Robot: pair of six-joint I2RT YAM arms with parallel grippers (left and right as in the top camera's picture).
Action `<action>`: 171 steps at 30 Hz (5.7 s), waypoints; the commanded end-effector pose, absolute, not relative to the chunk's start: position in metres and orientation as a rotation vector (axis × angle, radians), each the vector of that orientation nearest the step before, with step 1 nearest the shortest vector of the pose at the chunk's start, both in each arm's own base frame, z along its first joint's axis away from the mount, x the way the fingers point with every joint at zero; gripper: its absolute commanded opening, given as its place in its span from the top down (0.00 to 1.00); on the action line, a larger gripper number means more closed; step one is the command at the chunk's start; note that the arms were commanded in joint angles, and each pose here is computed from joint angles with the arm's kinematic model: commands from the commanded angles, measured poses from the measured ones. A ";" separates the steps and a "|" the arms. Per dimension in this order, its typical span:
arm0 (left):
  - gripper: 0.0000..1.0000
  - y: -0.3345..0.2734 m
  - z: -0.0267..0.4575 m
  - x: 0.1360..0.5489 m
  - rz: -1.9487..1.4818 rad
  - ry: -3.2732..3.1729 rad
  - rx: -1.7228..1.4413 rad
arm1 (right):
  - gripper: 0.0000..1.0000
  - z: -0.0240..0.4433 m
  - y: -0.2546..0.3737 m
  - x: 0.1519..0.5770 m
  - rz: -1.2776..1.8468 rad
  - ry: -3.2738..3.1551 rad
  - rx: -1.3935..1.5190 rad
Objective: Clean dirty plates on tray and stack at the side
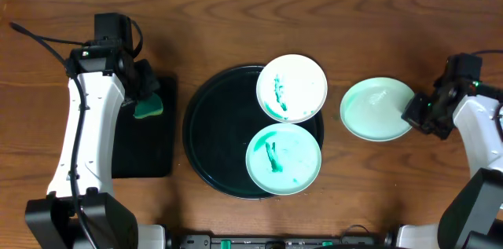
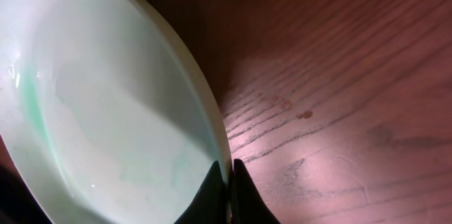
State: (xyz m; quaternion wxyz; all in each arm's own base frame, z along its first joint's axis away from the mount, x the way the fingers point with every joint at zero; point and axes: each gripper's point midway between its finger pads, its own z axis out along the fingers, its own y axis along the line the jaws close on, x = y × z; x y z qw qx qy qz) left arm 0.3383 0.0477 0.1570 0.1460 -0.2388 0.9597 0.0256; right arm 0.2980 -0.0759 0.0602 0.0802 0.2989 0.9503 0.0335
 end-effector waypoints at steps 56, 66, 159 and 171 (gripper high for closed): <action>0.93 0.048 0.164 0.344 0.063 2.735 -0.683 | 0.85 0.020 0.154 0.239 0.350 3.297 -0.068; 0.93 0.048 0.164 0.344 0.063 2.735 -0.683 | 0.83 0.021 0.179 0.231 0.392 3.298 -0.016; 0.93 -0.179 0.000 0.259 -0.927 3.060 0.502 | 0.99 0.002 0.294 0.293 0.451 3.184 -0.177; 0.93 -0.075 -0.022 0.307 -0.002 3.107 -0.201 | 0.99 0.002 0.294 0.292 0.451 3.185 -0.177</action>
